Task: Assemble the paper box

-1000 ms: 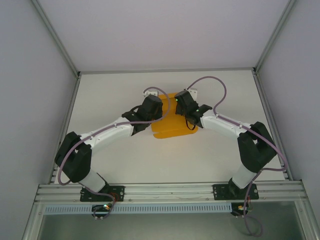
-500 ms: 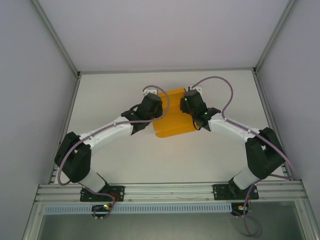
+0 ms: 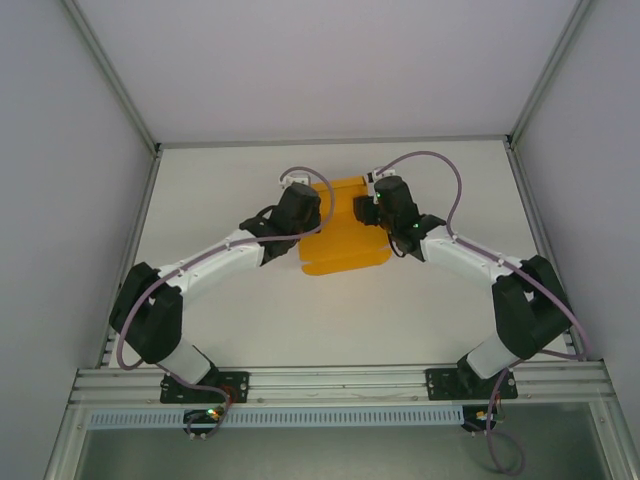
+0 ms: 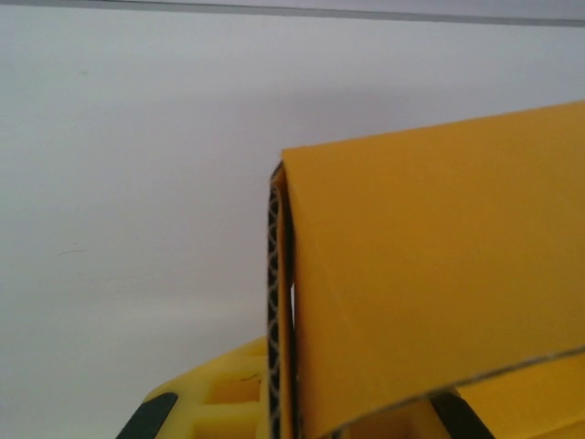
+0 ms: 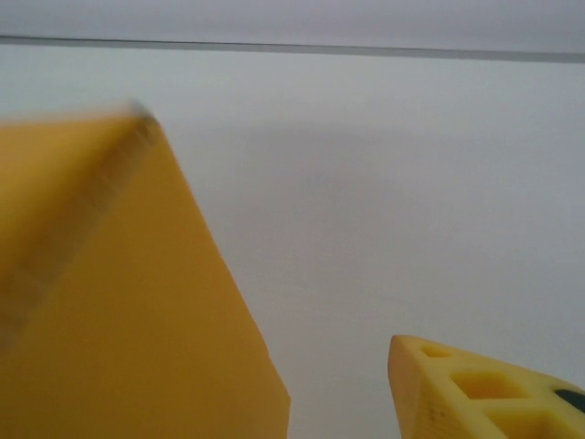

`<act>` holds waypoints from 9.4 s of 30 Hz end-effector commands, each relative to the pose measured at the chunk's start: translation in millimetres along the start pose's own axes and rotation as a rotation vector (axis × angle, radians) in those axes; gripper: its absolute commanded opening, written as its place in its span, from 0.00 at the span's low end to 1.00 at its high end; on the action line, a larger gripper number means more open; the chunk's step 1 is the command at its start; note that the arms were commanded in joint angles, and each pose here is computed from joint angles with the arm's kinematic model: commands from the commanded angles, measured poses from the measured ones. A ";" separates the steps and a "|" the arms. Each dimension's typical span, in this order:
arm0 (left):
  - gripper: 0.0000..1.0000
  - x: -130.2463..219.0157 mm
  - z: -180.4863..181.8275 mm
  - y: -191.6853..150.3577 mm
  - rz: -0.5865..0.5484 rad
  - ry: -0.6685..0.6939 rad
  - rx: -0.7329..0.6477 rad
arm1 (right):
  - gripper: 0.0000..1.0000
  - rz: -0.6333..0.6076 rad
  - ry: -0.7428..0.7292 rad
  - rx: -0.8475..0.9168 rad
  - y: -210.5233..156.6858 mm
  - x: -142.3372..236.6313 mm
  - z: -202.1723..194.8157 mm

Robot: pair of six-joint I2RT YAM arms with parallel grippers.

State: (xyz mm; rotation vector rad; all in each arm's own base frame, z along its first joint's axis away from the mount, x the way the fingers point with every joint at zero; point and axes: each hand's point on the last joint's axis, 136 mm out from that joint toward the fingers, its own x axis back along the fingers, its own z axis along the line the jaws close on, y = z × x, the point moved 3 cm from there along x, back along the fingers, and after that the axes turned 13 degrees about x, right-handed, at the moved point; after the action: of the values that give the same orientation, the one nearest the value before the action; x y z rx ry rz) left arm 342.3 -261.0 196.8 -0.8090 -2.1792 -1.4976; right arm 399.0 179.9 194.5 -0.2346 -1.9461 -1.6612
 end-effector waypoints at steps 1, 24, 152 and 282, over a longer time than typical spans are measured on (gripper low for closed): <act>0.00 -3.4 8.4 -3.8 0.032 0.039 0.001 | 0.55 -0.080 0.122 0.026 23.7 18.1 11.3; 0.00 7.4 4.4 5.9 -0.001 0.028 0.003 | 0.08 0.095 -0.111 0.034 4.8 -16.2 -5.4; 1.00 6.0 50.8 79.3 0.250 -0.084 -0.146 | 1.00 0.117 0.555 0.510 -44.3 16.0 41.8; 1.00 18.9 -83.6 11.7 0.496 -1.148 -0.080 | 0.00 -0.522 0.655 -0.214 76.5 61.5 104.4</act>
State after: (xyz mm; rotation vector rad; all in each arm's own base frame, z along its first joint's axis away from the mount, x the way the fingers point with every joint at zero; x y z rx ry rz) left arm 360.9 -292.8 238.1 -2.2624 -2.3178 -0.9562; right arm 379.3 231.1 246.8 0.4465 -1.4841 -2.0552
